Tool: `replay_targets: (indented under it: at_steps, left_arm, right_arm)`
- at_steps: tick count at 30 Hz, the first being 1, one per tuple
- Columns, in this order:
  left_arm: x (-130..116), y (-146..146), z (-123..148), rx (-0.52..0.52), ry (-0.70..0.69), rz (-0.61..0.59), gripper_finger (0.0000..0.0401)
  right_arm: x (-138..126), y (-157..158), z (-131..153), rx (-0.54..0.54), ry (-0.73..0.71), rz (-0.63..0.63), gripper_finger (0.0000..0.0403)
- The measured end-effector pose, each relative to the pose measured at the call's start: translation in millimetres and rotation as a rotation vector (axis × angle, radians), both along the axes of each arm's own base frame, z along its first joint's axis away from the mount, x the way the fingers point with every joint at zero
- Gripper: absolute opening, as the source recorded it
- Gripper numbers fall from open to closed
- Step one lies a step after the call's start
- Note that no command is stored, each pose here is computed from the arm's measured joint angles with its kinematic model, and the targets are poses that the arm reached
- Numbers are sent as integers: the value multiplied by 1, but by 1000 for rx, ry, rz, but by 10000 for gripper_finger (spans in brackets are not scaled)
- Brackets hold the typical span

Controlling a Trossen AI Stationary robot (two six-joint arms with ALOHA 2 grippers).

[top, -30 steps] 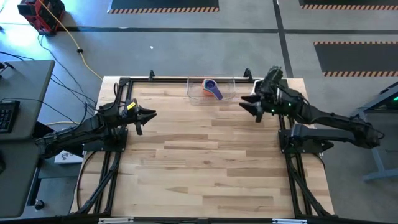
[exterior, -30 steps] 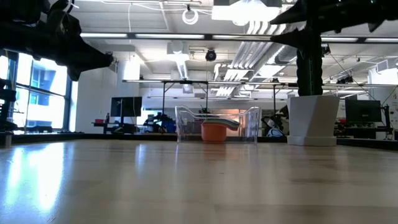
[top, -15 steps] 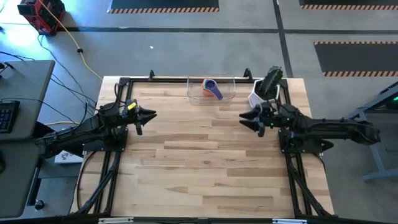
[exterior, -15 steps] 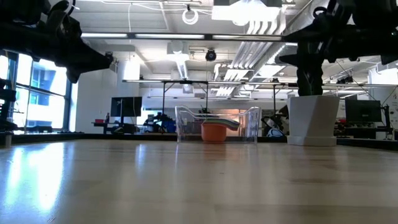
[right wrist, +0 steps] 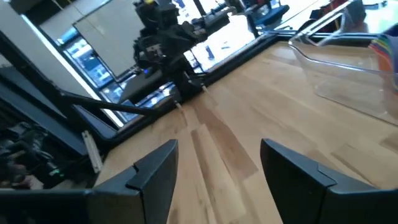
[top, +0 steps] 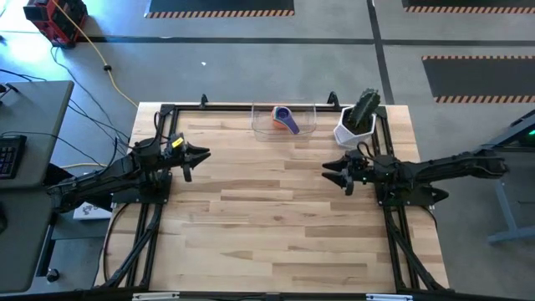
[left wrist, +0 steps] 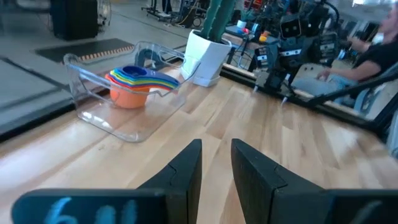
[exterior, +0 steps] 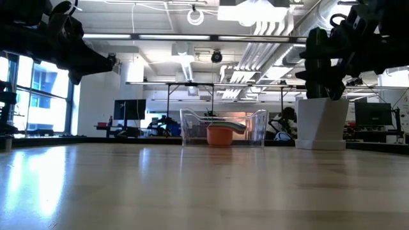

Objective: Nest measuring cups in basket
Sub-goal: Return to Home Position

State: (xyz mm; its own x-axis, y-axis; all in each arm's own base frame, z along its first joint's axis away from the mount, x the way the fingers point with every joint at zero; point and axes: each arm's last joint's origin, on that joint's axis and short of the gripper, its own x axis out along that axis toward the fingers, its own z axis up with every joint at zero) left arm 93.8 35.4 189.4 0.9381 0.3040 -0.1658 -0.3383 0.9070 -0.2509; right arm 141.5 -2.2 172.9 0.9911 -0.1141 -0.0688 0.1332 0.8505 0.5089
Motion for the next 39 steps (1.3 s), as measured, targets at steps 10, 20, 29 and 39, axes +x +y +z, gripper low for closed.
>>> replay_targets:
  at_steps: [10, 20, 29, 39]
  left_arm:
    - [0, 0, 0, 116, 44, -22, 78]
    - [-2, -1, -9, 76, 127, -19, 78]
    - [-3, -1, -12, 76, 155, -24, 78]
    - [0, -1, -5, 184, 96, -57, 78]
  right_arm:
    - [-4, 7, -13, -1, 27, 72, 218]
    - [-6, 10, -20, -47, 70, 99, 218]
    - [-7, 10, -26, -36, 128, 111, 218]
    - [-7, 10, -29, -25, 163, 137, 218]
